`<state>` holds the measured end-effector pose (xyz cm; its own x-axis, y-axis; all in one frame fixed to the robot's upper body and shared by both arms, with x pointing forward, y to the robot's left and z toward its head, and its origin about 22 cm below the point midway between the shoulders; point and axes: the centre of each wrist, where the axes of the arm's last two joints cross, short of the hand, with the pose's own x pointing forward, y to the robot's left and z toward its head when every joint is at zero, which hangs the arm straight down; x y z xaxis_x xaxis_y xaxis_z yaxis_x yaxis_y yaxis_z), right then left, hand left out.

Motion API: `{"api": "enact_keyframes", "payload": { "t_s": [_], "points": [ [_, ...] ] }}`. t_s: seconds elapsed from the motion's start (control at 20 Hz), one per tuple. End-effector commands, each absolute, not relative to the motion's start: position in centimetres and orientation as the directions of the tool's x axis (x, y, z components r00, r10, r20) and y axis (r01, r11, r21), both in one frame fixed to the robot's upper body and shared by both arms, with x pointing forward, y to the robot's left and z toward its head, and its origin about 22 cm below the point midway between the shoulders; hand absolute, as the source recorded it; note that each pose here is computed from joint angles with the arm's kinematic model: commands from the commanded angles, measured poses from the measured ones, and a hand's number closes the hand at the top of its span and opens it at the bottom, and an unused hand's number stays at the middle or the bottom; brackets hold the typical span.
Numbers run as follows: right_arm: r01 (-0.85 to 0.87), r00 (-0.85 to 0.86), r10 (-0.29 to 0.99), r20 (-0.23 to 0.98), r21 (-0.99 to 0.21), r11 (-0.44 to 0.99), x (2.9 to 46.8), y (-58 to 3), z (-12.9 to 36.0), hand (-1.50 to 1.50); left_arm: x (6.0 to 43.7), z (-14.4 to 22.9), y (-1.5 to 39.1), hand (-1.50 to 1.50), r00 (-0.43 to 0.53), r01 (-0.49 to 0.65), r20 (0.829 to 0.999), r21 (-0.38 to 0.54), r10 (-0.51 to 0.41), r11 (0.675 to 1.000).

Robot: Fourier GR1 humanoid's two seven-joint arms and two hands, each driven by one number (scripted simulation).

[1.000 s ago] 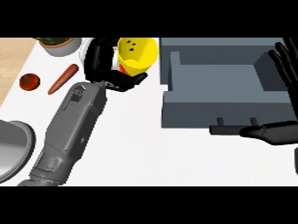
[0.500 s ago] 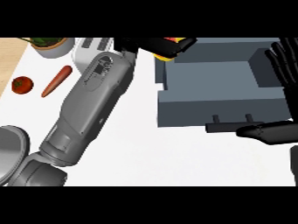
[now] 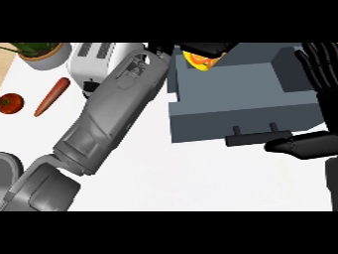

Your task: Pick up the cup, place it into the drawer and close the drawer

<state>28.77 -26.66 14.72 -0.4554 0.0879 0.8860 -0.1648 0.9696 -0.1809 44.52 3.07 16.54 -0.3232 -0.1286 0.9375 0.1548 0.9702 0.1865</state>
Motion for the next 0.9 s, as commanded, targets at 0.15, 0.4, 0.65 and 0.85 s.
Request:
{"api": "enact_keyframes", "payload": {
  "t_s": [0.15, 0.4, 0.65, 0.85],
  "points": [
    [-0.231, -0.495, 0.065, 0.866, -0.204, 0.951, 29.1, -25.4, 16.4, -1.5, 44.6, 14.0, 3.4, 1.5, -0.203, 0.226, 0.939, 0.321, -0.278, 0.92],
    [-0.254, -0.486, 0.048, 0.873, -0.194, 0.948, 30.0, -25.0, 15.8, -1.5, 44.2, 12.4, 3.7, -1.5, -0.208, 0.261, 0.936, 0.333, -0.284, 0.906],
    [-0.385, -0.481, -0.038, 0.876, -0.173, 0.906, 30.2, -22.9, 15.8, -1.5, 43.8, 11.1, 4.2, -1.5, -0.222, 0.255, 0.961, 0.218, -0.163, 0.942],
    [-0.566, -0.468, -0.126, 0.875, -0.187, 0.803, 30.4, -20.2, 16.4, 1.5, 43.7, 12.3, 3.7, -1.5, -0.262, 0.28, 0.965, 0.084, -0.008, 0.956]
  ]
}}
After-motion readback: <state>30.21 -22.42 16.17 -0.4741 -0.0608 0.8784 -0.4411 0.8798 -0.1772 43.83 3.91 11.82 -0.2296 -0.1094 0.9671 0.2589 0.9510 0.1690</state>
